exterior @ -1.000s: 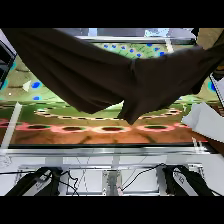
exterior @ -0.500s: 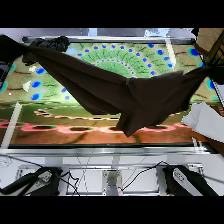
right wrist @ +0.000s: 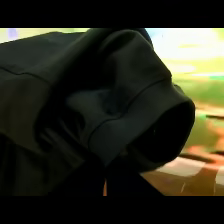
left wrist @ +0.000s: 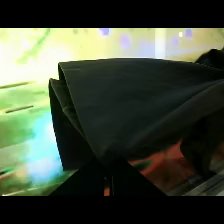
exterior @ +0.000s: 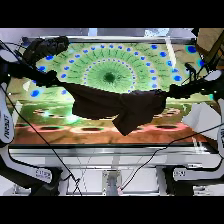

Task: Fold the shirts.

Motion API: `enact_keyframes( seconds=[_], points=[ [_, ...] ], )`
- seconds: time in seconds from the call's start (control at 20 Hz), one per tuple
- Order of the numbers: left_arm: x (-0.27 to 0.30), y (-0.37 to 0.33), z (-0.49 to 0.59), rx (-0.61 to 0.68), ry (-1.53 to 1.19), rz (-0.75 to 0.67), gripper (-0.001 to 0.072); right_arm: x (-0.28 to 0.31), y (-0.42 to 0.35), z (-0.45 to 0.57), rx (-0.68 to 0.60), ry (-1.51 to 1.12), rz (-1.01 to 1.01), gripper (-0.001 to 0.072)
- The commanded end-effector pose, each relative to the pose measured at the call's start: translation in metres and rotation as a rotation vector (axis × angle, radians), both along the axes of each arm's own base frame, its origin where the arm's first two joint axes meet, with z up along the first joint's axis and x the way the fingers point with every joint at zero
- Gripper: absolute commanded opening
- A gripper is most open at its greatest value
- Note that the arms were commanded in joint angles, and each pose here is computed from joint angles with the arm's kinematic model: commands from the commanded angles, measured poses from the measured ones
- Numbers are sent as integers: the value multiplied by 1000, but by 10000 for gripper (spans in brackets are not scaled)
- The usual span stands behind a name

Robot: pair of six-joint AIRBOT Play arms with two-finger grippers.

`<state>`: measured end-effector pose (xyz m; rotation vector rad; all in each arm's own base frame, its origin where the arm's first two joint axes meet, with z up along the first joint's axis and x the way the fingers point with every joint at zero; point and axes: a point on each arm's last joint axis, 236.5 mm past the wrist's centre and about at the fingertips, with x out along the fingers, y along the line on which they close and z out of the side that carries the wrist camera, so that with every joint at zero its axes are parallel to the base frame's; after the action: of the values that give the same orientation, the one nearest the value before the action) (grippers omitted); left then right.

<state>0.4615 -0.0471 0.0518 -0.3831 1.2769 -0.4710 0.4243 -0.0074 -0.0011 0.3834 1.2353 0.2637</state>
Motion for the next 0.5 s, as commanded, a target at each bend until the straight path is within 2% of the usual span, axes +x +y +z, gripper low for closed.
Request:
enact_keyframes(
  seconds=[0.0, 0.1, 0.15, 0.45],
  points=[
    [39, 8, -26, 1, -72, 84, 23, 48, -11, -23, -43, -123, -106, 69],
    [44, 4, -20, -27, -97, 88, 23, 61, -11, -17, -38, -175, -138, 244],
    [44, 2, -19, -34, -100, 83, 24, 63, -9, -14, -24, -183, -149, 269],
    [44, -8, -12, -88, -100, 81, 22, 56, 2, -14, 24, -150, -134, 264]
  ],
)
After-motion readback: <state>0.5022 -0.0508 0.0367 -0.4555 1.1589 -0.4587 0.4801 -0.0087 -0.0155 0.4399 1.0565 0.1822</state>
